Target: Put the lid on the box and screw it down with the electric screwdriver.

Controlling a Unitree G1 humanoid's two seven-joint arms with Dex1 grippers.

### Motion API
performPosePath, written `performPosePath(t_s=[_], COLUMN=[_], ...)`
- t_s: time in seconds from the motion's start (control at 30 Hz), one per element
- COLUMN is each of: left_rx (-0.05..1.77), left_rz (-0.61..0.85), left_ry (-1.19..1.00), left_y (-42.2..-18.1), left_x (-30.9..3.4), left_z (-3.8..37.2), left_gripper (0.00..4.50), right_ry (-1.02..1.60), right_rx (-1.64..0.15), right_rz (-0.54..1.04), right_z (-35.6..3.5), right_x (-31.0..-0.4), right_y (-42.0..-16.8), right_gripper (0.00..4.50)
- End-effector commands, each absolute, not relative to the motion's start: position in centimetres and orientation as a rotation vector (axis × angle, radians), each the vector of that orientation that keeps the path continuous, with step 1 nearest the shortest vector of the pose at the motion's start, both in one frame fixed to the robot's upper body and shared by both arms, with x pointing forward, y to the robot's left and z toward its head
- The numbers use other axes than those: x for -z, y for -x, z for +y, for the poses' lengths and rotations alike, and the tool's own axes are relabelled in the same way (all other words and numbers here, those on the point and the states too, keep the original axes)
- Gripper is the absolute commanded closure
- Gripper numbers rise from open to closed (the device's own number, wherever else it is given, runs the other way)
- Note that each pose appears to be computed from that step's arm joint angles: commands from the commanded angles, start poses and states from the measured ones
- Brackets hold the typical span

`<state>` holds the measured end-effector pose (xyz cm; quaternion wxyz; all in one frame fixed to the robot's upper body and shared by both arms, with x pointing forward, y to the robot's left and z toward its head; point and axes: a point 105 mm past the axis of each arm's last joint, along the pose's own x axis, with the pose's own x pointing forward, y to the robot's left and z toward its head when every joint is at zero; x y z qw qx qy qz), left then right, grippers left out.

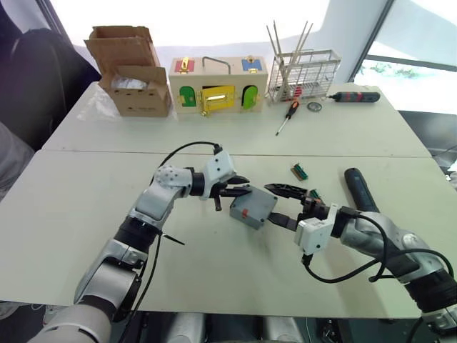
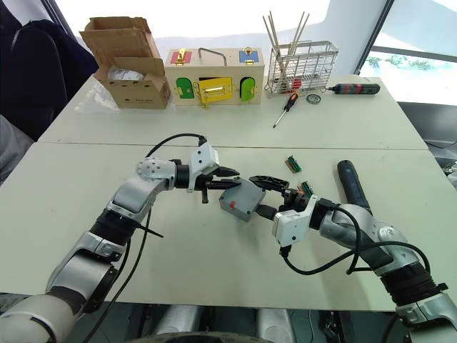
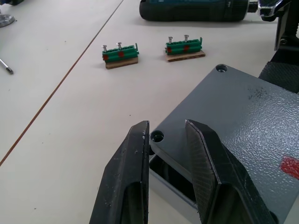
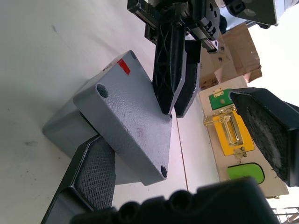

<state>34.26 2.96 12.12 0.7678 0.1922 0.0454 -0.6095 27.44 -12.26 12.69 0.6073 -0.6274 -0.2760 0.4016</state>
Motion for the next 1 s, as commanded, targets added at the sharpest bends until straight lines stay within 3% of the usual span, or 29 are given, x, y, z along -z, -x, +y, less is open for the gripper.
performPosePath(t_s=[0.03, 1.0], left_rx=[1.306, 1.272], left_rz=[0.278, 0.292], left_ry=[-0.458, -0.469], left_y=[-33.9, -34.2], left_x=[-7.8, -7.3], left_z=[3.8, 3.9], left_gripper=[3.3, 3.3], right_ry=[1.434, 1.481], right_rx=[-0.905, -0.884], right_rz=[-0.696, -0.515], right_z=[-11.9, -15.5], right_x=[-14.4, -13.1], right_y=[-27.1, -27.8], right_gripper=[0.02, 0.02])
